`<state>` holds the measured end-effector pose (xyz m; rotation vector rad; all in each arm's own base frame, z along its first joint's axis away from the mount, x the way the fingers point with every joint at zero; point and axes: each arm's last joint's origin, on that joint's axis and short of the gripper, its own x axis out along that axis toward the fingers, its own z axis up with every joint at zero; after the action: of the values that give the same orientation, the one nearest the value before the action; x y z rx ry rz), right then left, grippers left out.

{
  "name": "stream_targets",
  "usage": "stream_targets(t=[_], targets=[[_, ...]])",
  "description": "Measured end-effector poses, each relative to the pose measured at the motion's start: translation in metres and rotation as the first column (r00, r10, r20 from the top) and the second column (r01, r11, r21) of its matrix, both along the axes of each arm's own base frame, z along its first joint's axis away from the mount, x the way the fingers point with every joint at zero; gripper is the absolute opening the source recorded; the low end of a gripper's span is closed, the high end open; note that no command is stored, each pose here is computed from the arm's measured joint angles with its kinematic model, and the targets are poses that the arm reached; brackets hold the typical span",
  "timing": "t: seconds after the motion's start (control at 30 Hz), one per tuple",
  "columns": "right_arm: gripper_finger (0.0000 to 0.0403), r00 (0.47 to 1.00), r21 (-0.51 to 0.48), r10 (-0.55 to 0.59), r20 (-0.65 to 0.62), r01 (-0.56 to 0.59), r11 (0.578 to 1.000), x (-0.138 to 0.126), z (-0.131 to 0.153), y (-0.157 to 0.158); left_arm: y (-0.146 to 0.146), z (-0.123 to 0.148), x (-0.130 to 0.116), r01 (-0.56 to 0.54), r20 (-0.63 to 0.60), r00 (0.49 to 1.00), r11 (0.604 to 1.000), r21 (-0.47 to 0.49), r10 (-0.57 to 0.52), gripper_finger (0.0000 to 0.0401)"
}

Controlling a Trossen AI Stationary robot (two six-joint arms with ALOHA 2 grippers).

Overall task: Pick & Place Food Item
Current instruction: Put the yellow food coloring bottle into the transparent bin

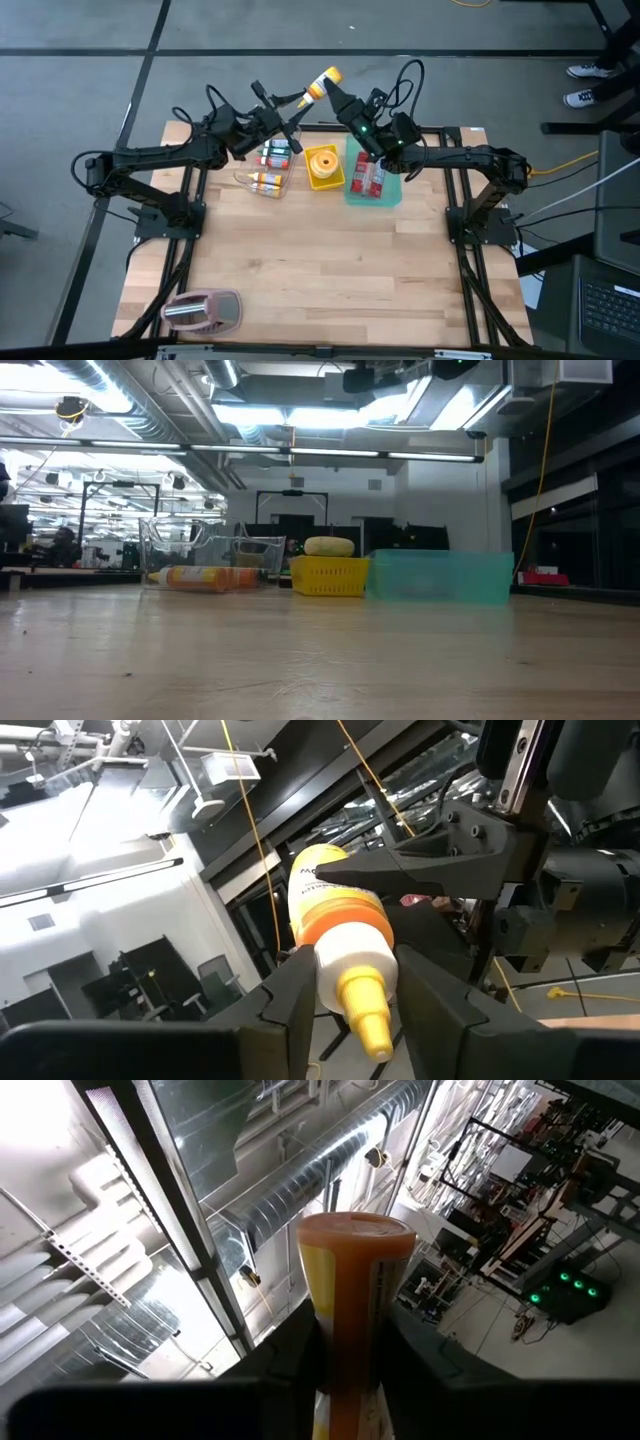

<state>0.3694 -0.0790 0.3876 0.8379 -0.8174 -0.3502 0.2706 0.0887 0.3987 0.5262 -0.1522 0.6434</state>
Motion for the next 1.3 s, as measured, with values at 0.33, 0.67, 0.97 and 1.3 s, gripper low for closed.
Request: stream_targets(t=[0.33,0.67,0.97,1.3], targets=[[0.0193,0.998,-0.072,-0.047,-0.04,0.044,0.996,-0.003,0.003,-0.003,-0.002,0.002,-0.007,-0.027,-0.023,0.999,1.0,-0.016,0.026,0.011],[0.0279,0.989,-0.142,-0.149,-0.002,0.147,0.979,-0.032,0.032,-0.016,-0.015,0.014,-0.065,-0.106,-0.215,0.972,0.993,-0.045,0.094,0.011],[0.0257,0.989,-0.187,-0.15,0.006,0.149,0.971,-0.045,0.046,-0.013,-0.032,-0.015,-0.138,0.031,-0.358,0.893,0.829,-0.558,-0.274,0.011],[0.0236,0.993,-0.197,-0.119,0.008,0.118,0.973,-0.044,0.046,-0.012,-0.008,-0.031,-0.152,0.049,-0.307,0.847,0.639,-0.768,-0.434,0.011]])
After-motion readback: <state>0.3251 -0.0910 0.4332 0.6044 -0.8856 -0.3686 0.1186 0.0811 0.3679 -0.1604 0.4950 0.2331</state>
